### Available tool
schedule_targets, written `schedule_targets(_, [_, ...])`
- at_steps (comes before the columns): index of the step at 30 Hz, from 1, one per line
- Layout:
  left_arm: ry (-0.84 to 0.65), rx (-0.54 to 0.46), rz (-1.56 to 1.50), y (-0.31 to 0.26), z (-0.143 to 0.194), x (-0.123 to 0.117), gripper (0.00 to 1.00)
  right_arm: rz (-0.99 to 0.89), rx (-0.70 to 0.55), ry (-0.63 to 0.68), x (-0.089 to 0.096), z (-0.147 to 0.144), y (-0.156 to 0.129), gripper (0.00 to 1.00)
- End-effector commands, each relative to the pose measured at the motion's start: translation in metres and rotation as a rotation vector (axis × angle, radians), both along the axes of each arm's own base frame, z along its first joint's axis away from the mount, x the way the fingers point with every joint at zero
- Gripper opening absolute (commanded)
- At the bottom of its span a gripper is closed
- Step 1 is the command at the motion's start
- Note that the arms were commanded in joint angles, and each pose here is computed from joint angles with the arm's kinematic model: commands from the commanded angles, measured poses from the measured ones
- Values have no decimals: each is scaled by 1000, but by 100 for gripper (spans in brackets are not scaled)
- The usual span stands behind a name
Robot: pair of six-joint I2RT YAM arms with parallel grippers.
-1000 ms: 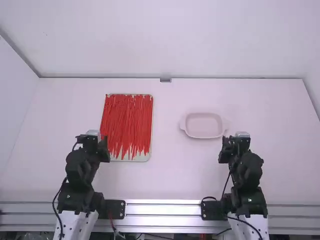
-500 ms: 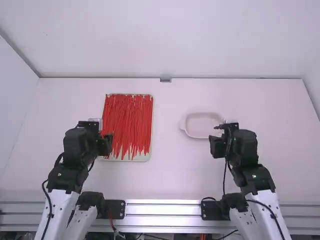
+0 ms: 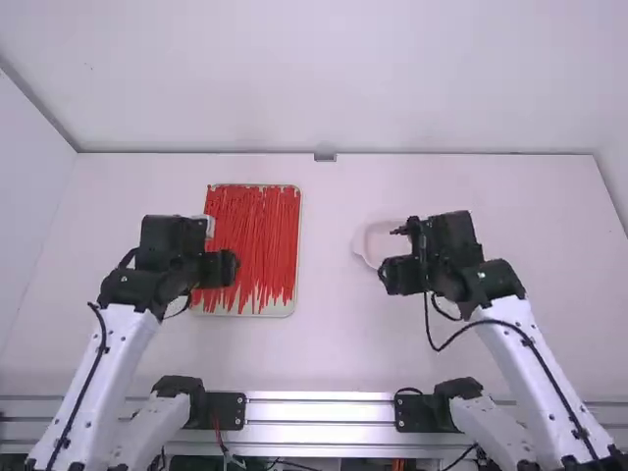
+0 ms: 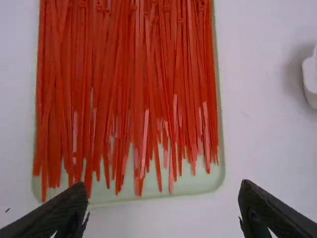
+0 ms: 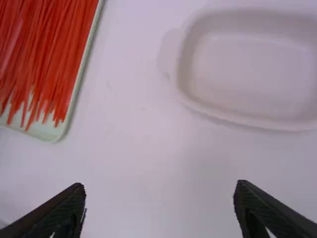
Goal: Fasten the cable tie
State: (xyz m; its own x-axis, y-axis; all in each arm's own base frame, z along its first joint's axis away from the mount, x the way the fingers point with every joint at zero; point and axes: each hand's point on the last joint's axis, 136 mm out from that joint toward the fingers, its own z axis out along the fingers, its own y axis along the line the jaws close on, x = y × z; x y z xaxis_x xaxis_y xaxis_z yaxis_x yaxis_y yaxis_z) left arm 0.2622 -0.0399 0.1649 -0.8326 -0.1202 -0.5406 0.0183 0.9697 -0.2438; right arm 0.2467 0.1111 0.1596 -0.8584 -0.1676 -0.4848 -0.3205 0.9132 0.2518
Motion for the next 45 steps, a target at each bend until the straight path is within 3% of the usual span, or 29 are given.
schedule_targets(1, [-6, -32, -17, -9, 15, 9, 84, 37, 43, -6, 7, 18, 13, 84])
schedule_targets(5, [20, -30, -31, -10, 21, 17, 89, 44, 80, 36, 12, 23, 22, 89])
schedule_targets(13, [100, -23, -47, -13, 31, 55, 96, 80, 164, 59, 30, 34, 34, 96])
schedule_targets(24, [175, 26, -29, -9, 21, 144, 99, 73, 163, 85, 33, 33, 33, 98])
schedule_targets(34, [128, 12, -41, -19, 11, 199, 99, 72, 195, 81, 34, 37, 38, 98])
schedule_targets(45, [106, -6, -2, -18, -33, 241, 99, 71, 193, 89, 33, 36, 37, 98])
